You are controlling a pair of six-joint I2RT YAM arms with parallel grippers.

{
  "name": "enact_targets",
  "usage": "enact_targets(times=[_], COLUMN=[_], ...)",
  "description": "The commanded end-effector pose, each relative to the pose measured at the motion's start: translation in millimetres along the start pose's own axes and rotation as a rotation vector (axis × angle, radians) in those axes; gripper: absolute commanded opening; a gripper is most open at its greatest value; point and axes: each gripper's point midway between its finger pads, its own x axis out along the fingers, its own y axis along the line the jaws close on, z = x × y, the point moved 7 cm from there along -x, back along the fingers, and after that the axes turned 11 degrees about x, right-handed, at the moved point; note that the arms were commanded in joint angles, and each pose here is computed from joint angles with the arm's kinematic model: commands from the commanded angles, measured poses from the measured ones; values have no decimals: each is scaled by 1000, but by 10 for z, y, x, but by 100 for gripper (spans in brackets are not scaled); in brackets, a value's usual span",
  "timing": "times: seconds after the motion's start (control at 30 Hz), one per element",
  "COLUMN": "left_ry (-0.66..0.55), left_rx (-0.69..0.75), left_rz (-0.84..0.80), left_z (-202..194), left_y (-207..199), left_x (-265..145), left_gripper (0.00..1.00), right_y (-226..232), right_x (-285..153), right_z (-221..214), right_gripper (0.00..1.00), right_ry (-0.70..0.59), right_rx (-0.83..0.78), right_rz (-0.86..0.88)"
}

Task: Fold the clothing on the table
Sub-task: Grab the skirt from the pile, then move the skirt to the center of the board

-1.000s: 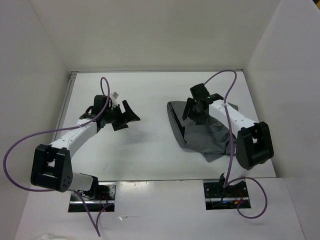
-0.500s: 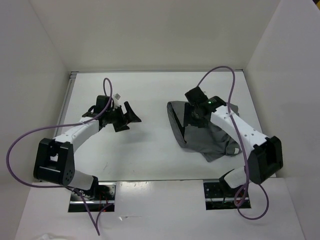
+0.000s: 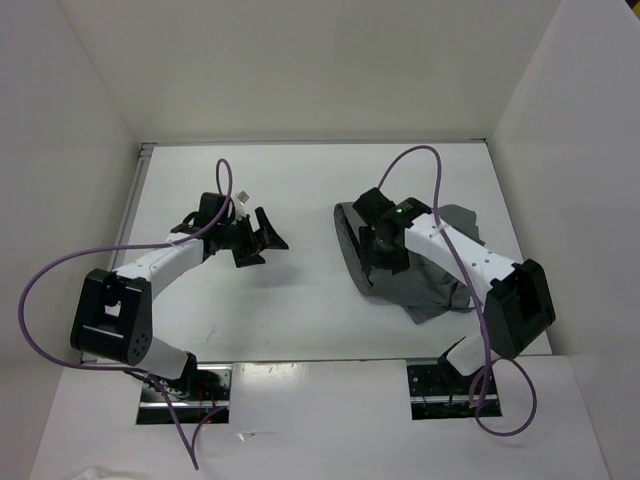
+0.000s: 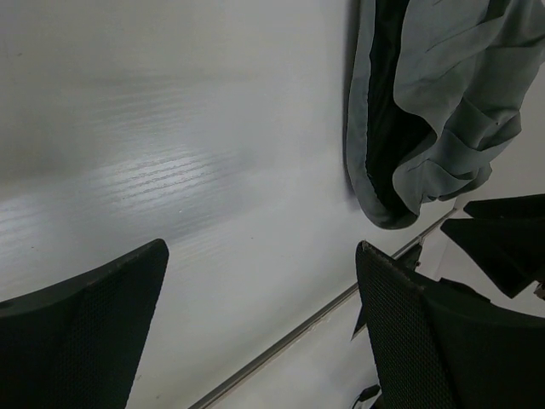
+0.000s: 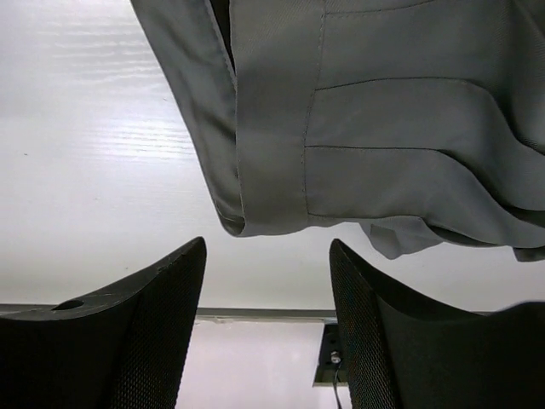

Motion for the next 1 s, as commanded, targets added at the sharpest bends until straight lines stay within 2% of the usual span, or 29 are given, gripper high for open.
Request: enact_targets(times=[0.0, 0.17, 0.23, 0.27, 0.4, 0.47, 0.57, 0.73, 0.93, 0.97], left_ry=[-30, -30, -30, -23, -23, -23, -17, -21, -76, -104], left_rx=[40, 40, 40, 35, 35, 35, 40, 39, -21, -22], left_rz=[-47, -47, -47, -43, -43, -43, -39, -31, 16, 33], left_z=[55, 55, 55, 42, 42, 42, 29, 54, 149, 188], left_y=[-95, -95, -95, -89, -89, -89, -80, -75, 39, 59], left_x=[-46, -46, -46, -48, -48, -48, -50, -36, -113, -151], left_gripper=[97, 97, 97, 97, 97, 97, 97, 97, 97, 97], right_y=[0, 92, 106, 113, 99, 193, 407, 635, 667, 648], right_x=[101, 388, 467, 517, 459, 235, -231, -842, -1352, -1519], right_z=[-107, -212, -267, -314, -264, -89, 124, 158, 153, 138], right_gripper=[65, 61, 50, 35, 0, 0, 0, 0, 0, 0], right_ry=[60, 113, 131, 145, 102, 21, -40, 7, -43, -86], right_rx=[-27, -90, -94, -96, -73, -70, -114, -203, -230, -234], right_rz=[-44, -169, -208, -239, -319, -297, -133, 161, 358, 407])
